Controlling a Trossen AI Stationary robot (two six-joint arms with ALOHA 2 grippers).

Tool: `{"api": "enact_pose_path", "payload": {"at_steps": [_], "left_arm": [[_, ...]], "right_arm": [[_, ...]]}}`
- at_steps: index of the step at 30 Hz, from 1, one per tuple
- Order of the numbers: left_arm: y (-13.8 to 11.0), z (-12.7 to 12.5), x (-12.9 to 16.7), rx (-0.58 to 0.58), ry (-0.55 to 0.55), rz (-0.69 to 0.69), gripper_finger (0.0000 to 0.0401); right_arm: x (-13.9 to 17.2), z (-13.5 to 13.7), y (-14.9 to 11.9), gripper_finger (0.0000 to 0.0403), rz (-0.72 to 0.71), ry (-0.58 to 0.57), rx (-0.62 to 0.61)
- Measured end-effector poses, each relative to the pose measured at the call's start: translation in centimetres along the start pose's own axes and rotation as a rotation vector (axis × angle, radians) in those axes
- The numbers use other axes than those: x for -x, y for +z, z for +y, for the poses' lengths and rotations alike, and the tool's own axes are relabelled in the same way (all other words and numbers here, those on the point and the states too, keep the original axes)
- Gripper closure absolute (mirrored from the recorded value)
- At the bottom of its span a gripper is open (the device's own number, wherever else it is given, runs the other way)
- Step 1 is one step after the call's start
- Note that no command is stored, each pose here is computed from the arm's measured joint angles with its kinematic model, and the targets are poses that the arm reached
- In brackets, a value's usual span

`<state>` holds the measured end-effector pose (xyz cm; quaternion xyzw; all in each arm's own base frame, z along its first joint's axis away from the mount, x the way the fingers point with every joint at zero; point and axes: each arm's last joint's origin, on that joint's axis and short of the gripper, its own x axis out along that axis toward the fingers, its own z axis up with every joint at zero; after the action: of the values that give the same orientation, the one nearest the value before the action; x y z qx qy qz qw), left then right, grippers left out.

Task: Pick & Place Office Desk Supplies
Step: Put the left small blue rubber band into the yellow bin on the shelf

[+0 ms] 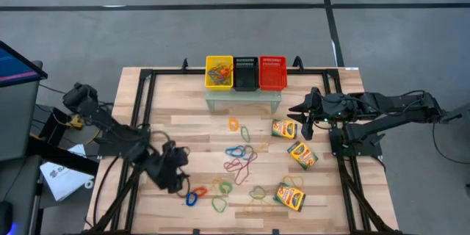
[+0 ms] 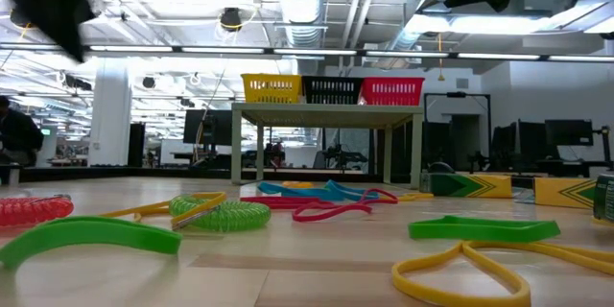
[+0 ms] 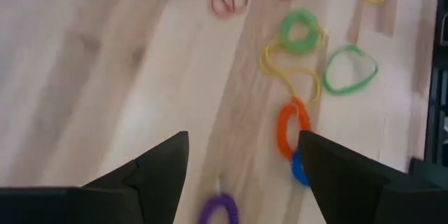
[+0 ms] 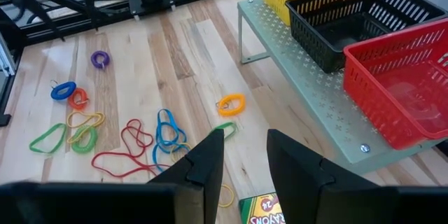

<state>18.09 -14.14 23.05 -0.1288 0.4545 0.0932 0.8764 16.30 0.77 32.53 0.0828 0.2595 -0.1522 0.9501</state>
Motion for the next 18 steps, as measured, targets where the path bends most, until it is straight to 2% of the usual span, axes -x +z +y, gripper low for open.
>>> {"api": "enact_pose_path", "payload": {"at_steps": [3, 7, 11, 13, 18], "left_arm": [[-1.5, -0.3, -0.6, 0.026, -0.016, -0.038, 0.0141], [-1.3, 0.1, -1.6, 0.001, -0.023, -0.075, 0.0143], [0.7, 0.7, -2.9, -0.104, -0.002, -0.126, 0.0144], [2.4, 1.6, -3.9, -0.119, 0.017, -0.159, 0.0144], [6.4, 4.1, -6.9, -0.209, -0.018, -0.208, 0.0144]], "right_arm": [[0.0, 0.0, 0.0, 0.0295, 0.001, 0.0, 0.0], [0.0, 0.0, 0.0, 0.0295, 0.001, 0.0, -0.001], [0.0, 0.0, 0.0, 0.0295, 0.001, 0.0, -0.008], [0.0, 0.0, 0.0, 0.0295, 0.001, 0.0, -0.008], [0.0, 0.0, 0.0, 0.0295, 0.0, 0.0, -0.008]]}}
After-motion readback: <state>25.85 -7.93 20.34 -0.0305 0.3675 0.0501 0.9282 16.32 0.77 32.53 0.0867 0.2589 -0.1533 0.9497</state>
